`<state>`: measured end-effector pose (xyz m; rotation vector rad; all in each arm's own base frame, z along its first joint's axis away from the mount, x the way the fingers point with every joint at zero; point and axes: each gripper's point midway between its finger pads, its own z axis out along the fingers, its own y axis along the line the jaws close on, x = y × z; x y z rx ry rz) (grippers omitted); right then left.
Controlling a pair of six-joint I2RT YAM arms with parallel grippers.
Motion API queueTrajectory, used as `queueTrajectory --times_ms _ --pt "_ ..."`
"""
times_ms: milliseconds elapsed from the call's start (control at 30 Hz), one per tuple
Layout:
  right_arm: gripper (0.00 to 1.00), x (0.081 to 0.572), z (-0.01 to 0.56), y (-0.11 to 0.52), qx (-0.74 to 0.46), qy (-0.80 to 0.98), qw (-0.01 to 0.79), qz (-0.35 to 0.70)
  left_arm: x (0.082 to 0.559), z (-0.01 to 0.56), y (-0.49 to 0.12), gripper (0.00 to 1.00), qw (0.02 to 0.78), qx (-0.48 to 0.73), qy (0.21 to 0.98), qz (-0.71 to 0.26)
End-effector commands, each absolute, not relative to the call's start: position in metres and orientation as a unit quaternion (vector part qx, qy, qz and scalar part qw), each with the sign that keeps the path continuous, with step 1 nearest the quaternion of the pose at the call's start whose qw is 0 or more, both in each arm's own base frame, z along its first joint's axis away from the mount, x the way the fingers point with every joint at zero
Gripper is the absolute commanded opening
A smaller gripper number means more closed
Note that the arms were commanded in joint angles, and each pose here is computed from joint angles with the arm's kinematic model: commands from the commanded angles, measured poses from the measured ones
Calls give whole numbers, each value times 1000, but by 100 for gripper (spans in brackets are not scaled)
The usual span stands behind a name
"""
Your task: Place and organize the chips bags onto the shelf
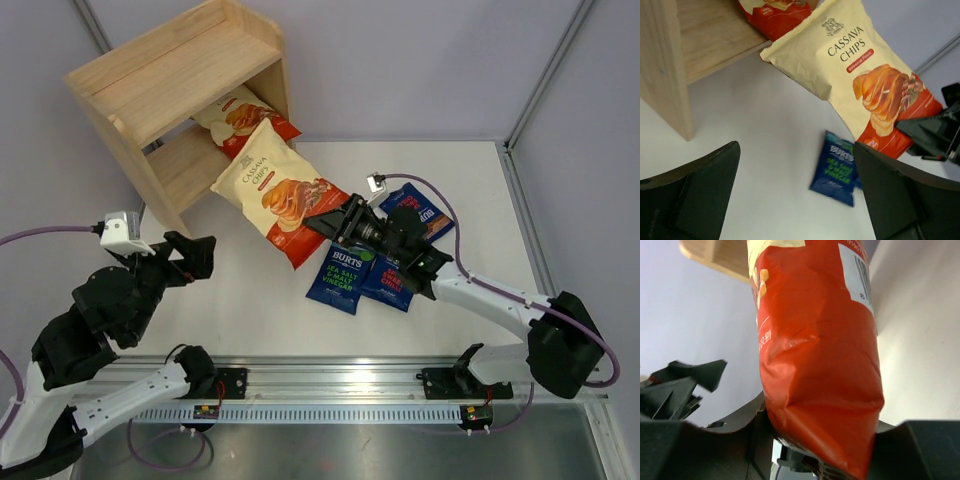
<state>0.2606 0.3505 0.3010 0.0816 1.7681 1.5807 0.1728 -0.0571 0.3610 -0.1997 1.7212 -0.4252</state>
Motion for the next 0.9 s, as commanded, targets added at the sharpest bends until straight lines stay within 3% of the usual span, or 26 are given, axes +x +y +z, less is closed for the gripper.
queueTrajectory --times_ms 0,167,633,867 --pt "6 281 356 356 55 626 411 660 160 346 -49 99 607 27 786 -119" --pt "6 298 377 374 44 615 420 666 162 322 -36 99 622 47 778 -79" --pt "6 385 364 454 66 652 380 653 152 330 -12 99 701 -68 690 -168" --pt "5 390 356 485 79 649 375 657 152 319 -12 99 702 -71 691 -156"
